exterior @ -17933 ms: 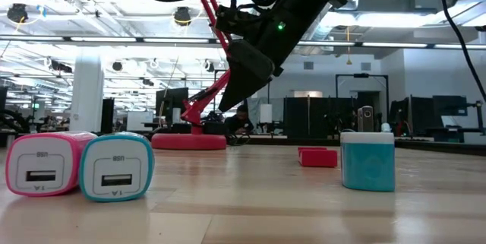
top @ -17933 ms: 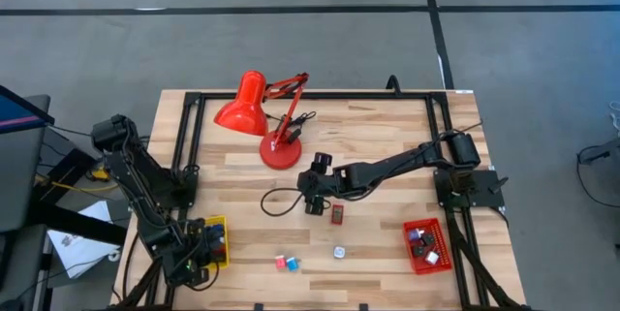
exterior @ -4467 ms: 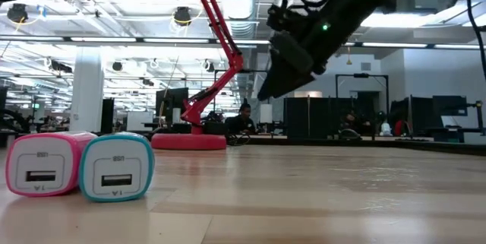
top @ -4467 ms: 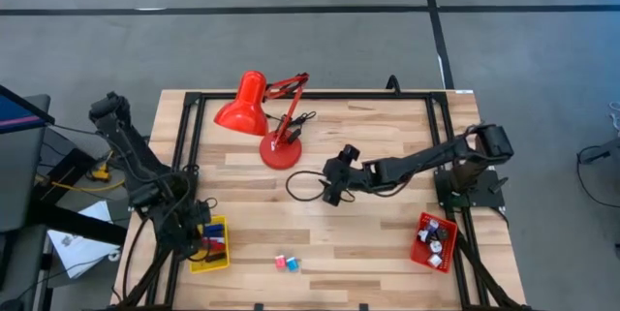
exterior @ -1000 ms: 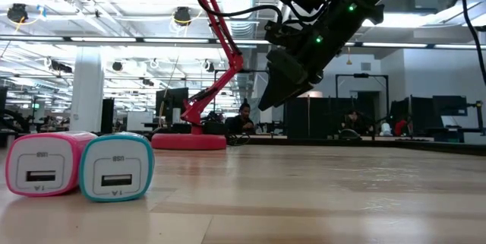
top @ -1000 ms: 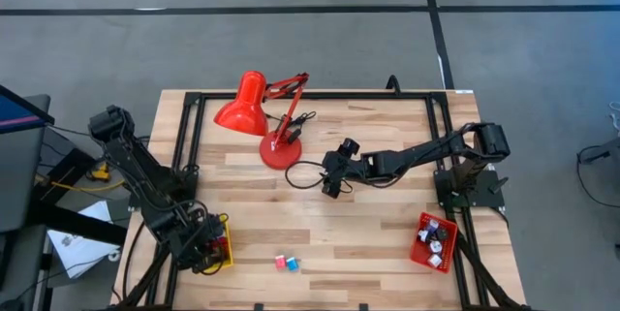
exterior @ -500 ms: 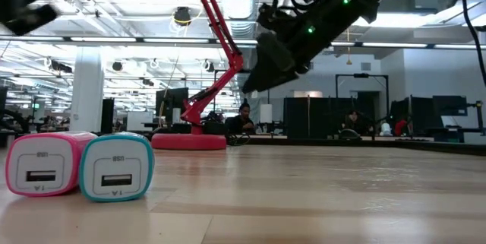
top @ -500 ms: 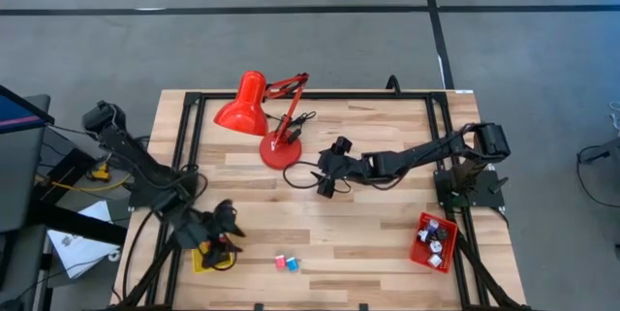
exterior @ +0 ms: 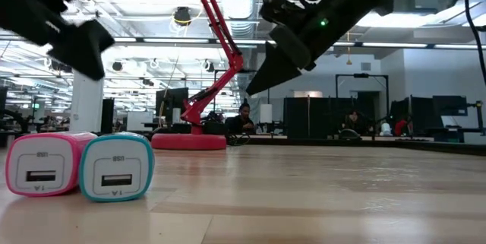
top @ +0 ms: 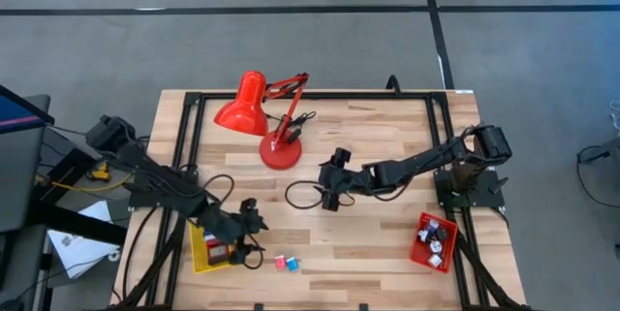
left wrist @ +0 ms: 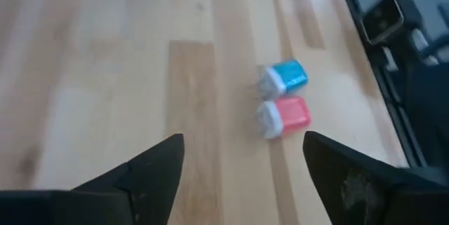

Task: Pick & Place Office items
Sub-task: Put the pink charger adapter into the red bin

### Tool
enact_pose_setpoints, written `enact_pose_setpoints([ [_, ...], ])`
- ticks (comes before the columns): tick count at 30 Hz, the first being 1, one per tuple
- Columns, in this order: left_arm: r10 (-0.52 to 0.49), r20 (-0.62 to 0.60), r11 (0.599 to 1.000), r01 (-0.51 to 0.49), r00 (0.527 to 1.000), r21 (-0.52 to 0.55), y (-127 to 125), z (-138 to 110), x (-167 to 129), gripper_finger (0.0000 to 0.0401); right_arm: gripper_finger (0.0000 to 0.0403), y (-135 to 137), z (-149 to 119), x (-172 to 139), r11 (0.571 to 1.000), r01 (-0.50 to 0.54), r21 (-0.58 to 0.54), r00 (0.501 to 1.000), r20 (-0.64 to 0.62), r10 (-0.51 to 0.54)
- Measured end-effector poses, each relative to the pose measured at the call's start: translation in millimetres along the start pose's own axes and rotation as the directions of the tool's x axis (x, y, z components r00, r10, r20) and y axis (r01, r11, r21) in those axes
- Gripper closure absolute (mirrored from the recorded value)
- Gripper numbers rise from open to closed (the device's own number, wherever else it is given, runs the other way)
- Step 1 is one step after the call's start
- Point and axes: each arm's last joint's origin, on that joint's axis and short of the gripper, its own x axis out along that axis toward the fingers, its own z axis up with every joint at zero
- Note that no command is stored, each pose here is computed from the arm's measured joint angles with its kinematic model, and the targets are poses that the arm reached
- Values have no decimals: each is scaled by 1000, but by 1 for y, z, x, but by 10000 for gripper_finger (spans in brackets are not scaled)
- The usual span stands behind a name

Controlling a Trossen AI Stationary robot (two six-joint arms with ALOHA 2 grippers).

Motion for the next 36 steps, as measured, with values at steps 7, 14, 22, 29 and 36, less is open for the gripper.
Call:
enact_pose_setpoints([
  [7,-197,-62,963,205,978,176,-2,-1,30,118,90,-1,0,0,999,2,-41,1000,-1,-2],
  [14,-211,-66,909,221,975,354,8,-2,52,120,90,2,0,-1,999,-4,-41,1000,-1,4],
  [22,-344,-82,847,346,936,403,21,5,62,123,90,8,-1,-4,999,-20,-30,1000,7,21],
  [29,-409,-114,752,405,905,519,23,-1,74,124,90,10,-1,-5,999,-24,-32,1000,9,24],
  [36,-400,-118,754,400,909,521,30,-9,92,124,90,10,0,-5,999,-24,-21,1000,12,24],
])
